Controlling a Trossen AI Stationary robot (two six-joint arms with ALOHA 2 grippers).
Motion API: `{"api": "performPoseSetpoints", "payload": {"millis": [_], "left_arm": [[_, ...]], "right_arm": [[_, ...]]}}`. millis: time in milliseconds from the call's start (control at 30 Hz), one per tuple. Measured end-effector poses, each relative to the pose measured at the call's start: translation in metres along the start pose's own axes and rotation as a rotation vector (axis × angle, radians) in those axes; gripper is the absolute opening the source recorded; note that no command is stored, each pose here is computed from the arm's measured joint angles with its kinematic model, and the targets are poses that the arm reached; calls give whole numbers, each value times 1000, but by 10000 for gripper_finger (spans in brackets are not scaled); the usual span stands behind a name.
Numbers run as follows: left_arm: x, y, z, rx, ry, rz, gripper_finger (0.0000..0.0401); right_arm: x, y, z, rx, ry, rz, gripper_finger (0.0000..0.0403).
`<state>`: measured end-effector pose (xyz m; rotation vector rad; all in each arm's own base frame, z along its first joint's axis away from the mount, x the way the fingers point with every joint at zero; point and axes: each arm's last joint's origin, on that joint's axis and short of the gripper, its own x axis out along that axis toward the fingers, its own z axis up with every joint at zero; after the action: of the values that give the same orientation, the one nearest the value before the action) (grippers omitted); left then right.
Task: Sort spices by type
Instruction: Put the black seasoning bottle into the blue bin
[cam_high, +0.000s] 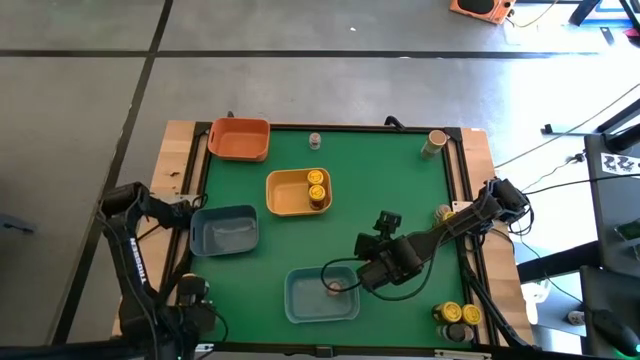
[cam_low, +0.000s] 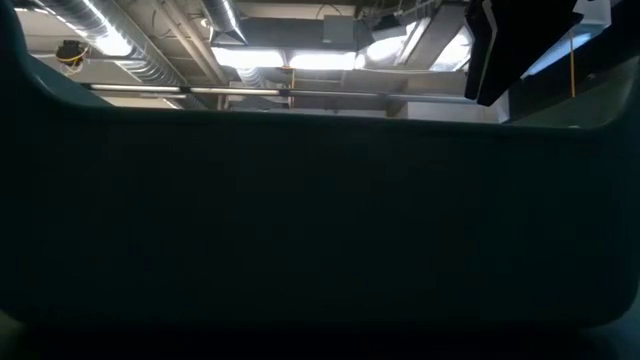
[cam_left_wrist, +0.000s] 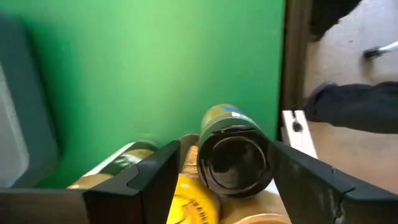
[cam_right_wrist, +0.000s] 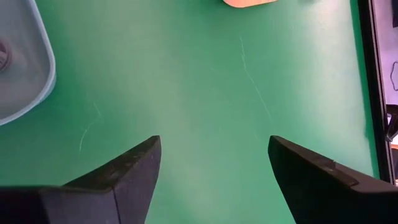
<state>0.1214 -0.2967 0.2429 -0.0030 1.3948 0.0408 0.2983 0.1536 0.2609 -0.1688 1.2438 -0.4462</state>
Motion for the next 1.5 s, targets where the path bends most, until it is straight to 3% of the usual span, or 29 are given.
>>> {"api": "performPoseSetpoints", "payload": {"millis": [400, 667, 1033, 1367, 1500], "left_arm": [[1, 0, 0, 43, 11, 0, 241], [-18, 13, 3, -78, 6, -56, 241], [-25, 16, 5, -79, -42, -79, 243], [-17, 12, 4, -58, -34, -52, 325], [-10, 4, 0, -40, -34, -54, 340]], "right_arm": [[0, 1, 1, 1, -10, 5, 296], [0, 1, 1, -20, -11, 7, 296], [0, 1, 1, -19, -12, 10, 296], [0, 1, 2, -18, -13, 11, 296], [0, 1, 2, -17, -15, 10, 296]]}}
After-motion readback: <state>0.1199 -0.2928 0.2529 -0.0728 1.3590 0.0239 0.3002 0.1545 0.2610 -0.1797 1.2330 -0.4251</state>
